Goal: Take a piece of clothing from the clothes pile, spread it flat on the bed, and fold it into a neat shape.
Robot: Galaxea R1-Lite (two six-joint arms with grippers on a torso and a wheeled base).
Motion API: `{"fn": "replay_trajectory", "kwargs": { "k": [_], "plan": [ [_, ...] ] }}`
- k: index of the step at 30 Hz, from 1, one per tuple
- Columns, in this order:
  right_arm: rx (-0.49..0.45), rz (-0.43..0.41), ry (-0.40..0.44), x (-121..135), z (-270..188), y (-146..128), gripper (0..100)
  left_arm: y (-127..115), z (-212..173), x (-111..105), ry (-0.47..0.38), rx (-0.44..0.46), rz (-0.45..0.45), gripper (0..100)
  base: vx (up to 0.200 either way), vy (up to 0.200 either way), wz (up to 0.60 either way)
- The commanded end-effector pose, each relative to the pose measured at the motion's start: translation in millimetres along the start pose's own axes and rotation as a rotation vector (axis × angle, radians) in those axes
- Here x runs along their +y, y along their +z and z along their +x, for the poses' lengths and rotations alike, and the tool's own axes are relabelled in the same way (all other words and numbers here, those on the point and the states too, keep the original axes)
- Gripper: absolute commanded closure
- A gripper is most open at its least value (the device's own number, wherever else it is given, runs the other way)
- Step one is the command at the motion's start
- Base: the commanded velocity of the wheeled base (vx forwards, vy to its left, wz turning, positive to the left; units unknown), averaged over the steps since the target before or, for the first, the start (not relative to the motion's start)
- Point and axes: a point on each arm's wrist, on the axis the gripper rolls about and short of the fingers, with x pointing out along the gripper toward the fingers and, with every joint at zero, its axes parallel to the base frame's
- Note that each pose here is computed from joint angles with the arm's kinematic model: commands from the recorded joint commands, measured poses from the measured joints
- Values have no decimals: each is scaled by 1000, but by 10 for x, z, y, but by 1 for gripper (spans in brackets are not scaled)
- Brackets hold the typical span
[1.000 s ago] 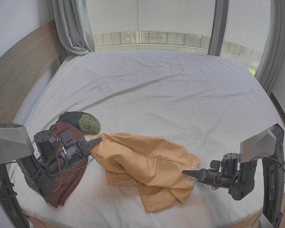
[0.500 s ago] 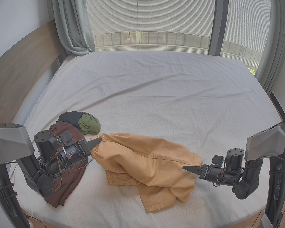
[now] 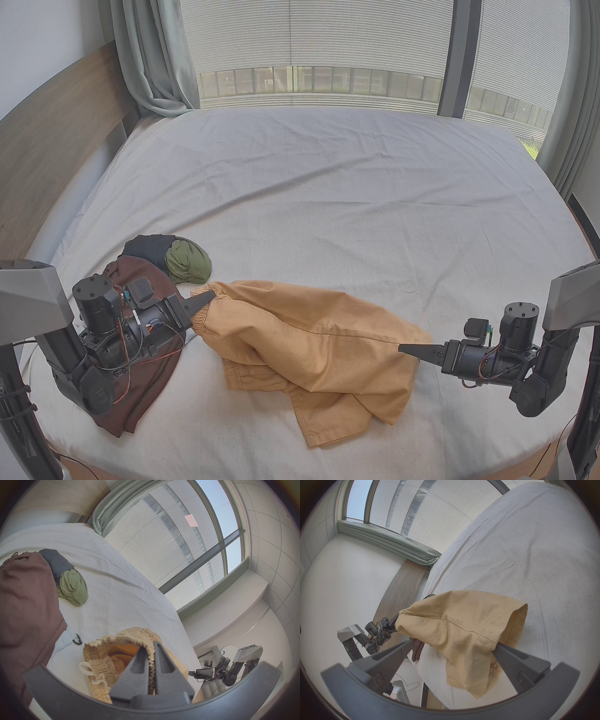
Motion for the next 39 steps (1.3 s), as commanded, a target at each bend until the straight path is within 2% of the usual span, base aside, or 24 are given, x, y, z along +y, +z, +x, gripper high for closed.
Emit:
{"fn": "replay_trajectory", "kwargs": {
  "k": [1, 6, 12, 26, 39],
  "plan": [
    [-20, -3, 17, -16, -96, 81, 0, -4, 4, 5, 0, 1, -1, 100, 0, 0, 0],
    [-11, -3, 23, -46, -77, 79, 0, -6, 2, 6, 1, 2, -2, 100, 0, 0, 0],
    [50, -11, -16, -300, 99, -67, 0, -6, 2, 6, 1, 2, -2, 100, 0, 0, 0],
    [38, -80, 40, -276, 344, 4, 0, -12, 2, -4, -1, 4, -1, 100, 0, 0, 0],
    [34, -84, 43, -342, 447, 12, 0, -17, 1, -6, 0, 5, -2, 100, 0, 0, 0]
  ]
}}
